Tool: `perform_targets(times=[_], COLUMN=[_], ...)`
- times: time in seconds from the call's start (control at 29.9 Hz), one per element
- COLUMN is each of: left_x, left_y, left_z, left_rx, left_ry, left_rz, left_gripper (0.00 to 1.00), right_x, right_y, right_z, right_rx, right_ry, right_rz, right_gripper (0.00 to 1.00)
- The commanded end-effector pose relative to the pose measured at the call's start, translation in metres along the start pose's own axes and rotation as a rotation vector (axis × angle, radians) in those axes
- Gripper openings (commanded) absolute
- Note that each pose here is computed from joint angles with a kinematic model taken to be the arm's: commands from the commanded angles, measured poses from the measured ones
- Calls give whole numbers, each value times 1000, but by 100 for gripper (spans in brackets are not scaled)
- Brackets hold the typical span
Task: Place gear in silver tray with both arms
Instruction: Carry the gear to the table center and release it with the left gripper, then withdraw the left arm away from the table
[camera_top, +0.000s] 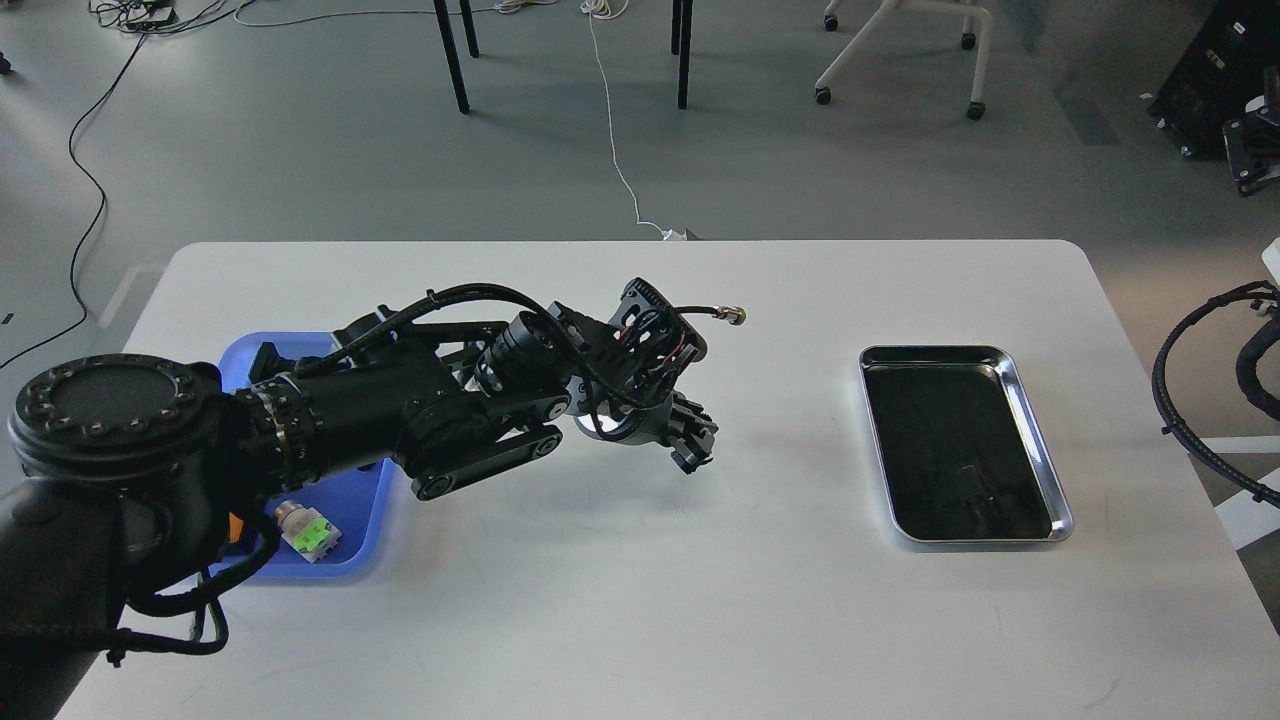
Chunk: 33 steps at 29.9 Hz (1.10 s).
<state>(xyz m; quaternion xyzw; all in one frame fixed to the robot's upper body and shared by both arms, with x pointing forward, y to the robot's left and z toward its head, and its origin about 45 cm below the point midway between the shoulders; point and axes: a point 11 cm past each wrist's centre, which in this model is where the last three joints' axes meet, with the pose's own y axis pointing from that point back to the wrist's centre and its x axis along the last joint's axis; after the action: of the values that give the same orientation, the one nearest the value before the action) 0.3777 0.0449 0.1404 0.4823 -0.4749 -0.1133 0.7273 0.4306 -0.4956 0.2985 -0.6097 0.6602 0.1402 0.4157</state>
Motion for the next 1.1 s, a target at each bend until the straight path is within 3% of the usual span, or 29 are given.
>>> perform_targets(times=[0.0,0.17,0.3,0.4,0.77,0.94,1.07], left_x=[-14,-25,-25,-22,11,84,99], left_y=[-5,-7,-7,-6,3,36,90], left_z=[-7,-19,-19,-17,-2,9,-56], left_rx=[14,47,47,40,-14,-160,-166], left_ry=[35,59,50,47,33,267,544], left_rz=[-20,-30,-30,-23,53,293,462], left_gripper=[22,24,40,61,80,94,97], right_x=[-1,1,2,2,2,3,3], right_y=[0,1,0,0,1,0,-1], right_z=[0,0,-4,-4,-3,-13,-24], right_rx=[-1,-1,2,2,-1,3,-16], right_ry=[-1,2,10,10,12,34,88], right_rz=[-2,2,1,1,1,-1,-10], right_gripper=[99,99,99,99,99,99,99])
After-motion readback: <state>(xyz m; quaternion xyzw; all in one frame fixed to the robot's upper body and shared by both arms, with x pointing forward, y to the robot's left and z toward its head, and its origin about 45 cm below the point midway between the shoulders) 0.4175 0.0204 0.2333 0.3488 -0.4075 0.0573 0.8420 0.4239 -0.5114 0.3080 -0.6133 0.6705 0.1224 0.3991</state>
